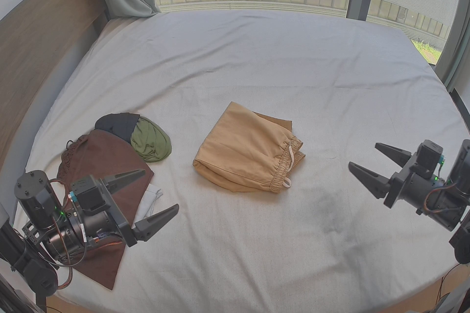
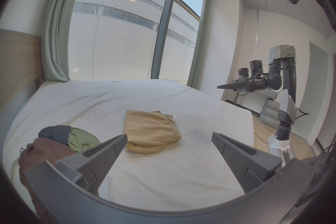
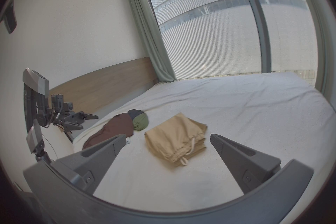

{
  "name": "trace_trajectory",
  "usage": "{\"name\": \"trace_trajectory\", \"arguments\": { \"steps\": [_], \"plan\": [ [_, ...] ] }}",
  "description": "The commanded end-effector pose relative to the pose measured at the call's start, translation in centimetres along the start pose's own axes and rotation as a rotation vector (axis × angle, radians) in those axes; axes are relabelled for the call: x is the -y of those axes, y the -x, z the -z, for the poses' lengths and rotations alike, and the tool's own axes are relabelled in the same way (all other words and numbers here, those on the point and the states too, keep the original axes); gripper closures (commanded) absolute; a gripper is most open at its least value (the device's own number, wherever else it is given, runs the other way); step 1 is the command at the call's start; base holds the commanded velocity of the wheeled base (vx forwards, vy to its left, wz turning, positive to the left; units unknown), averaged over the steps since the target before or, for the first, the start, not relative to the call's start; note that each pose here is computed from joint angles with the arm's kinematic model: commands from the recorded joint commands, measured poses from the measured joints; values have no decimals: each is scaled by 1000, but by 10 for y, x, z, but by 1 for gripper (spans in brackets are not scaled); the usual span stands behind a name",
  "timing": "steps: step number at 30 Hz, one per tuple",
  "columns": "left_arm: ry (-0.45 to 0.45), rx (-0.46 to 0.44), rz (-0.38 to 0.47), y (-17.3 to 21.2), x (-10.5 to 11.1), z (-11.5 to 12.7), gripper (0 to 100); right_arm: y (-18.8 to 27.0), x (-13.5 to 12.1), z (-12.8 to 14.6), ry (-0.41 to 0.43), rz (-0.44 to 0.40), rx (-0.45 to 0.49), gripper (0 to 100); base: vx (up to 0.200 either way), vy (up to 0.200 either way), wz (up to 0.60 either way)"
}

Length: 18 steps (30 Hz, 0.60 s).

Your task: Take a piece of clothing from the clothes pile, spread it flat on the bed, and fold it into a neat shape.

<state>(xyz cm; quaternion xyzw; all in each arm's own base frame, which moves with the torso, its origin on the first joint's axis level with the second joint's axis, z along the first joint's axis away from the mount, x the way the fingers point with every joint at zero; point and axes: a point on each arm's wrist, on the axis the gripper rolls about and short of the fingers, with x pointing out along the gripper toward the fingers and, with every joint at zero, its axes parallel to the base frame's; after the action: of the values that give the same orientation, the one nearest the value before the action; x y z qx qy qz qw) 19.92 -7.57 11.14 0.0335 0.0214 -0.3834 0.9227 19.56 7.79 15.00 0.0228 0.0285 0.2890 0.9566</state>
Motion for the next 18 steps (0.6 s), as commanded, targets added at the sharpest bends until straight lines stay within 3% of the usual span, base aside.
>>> {"name": "trace_trajectory", "arguments": {
  "steps": [1,7,11,18],
  "plan": [
    [-31,39,-51,19,2,-10,0,37,8,-10,45,92,63,0,0,0,0],
    [-59,101,-57,39,12,-22,0,67,11,-16,68,177,130,0,0,0,0],
    [-95,182,-108,58,20,-36,0,96,9,-25,134,252,223,0,0,0,0],
    [-110,235,-120,72,26,-46,0,130,-4,-28,225,281,329,0,0,0,0]
  ]
}}
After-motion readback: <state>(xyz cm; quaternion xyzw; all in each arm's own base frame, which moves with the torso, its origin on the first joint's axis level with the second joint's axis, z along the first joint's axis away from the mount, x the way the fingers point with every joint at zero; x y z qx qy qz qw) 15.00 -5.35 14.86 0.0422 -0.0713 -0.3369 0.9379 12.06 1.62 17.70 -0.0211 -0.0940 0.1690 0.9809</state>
